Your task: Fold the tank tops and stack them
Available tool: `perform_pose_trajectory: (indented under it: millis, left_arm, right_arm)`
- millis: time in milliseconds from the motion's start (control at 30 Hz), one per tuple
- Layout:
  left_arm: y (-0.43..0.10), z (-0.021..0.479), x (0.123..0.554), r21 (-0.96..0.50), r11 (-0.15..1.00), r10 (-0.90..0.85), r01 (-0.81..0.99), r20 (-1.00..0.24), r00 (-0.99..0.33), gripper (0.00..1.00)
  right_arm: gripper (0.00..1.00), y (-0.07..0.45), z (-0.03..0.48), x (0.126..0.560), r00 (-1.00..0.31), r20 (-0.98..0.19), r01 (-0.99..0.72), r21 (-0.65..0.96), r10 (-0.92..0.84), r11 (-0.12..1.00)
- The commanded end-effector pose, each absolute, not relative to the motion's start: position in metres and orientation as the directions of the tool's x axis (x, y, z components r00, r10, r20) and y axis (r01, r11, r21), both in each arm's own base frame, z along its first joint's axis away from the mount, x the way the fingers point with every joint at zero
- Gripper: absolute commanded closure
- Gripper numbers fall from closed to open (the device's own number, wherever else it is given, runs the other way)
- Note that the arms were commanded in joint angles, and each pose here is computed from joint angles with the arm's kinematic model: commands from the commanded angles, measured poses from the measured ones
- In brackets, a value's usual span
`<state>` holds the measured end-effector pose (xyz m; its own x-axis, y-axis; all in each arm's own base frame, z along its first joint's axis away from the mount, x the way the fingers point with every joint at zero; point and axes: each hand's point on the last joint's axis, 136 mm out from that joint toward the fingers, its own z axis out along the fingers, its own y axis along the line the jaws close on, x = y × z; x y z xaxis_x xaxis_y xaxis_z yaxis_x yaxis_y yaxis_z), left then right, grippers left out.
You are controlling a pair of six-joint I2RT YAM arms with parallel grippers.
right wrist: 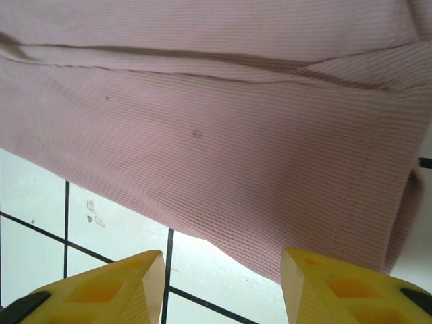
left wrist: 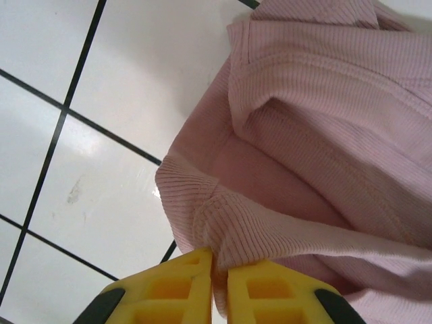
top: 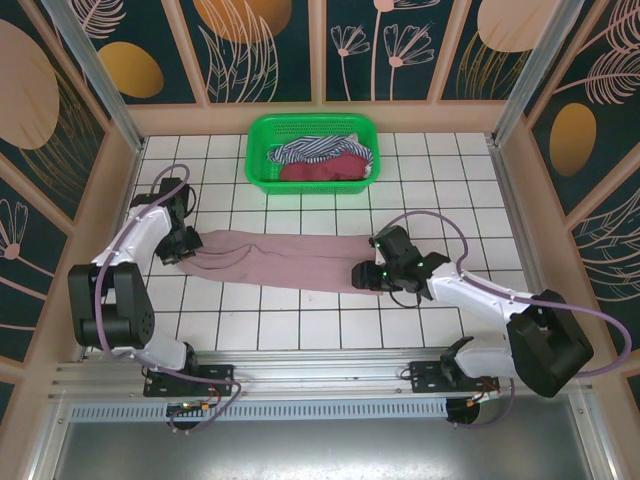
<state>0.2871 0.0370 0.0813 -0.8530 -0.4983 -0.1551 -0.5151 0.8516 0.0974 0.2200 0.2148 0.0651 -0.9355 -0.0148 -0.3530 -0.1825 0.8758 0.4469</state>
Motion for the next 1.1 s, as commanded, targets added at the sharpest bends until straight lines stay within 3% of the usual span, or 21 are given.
perform_pose_trajectory:
  millis: [0,300,600,833,900,1067]
  left_arm:
    - [0.042,0.078,0.292,0.1,0.863,-0.485,-0.496,-0.113,-0.867,0.86]
    - [0.052,0.053,0.317,0.104,0.873,-0.472,-0.477,-0.069,-0.879,0.86]
    - [0.077,0.032,0.309,0.198,0.87,-0.456,-0.451,-0.027,-0.89,0.86]
    - [0.099,0.044,0.321,0.299,0.86,-0.415,-0.413,-0.062,-0.908,0.71]
    - [0.104,0.052,0.325,0.316,0.856,-0.407,-0.409,-0.074,-0.91,0.62]
    - [0.101,0.084,0.334,0.268,0.853,-0.424,-0.447,-0.144,-0.894,0.5]
  right_arm:
    - [0.51,0.221,0.057,0.216,-0.939,-0.343,-0.182,0.468,-0.012,0.865]
    - [0.52,0.214,0.032,0.202,-0.95,-0.313,-0.174,0.453,-0.027,0.874]
    - [0.52,0.211,0.029,0.201,-0.95,-0.31,-0.172,0.441,-0.03,0.881]
    - [0.52,0.216,0.069,0.229,-0.918,-0.397,-0.195,0.453,0.001,0.87]
    - [0.52,0.217,0.077,0.238,-0.905,-0.425,-0.213,0.448,-0.003,0.868]
    - [0.5,0.224,0.092,0.263,-0.847,-0.525,-0.328,0.401,-0.079,0.856]
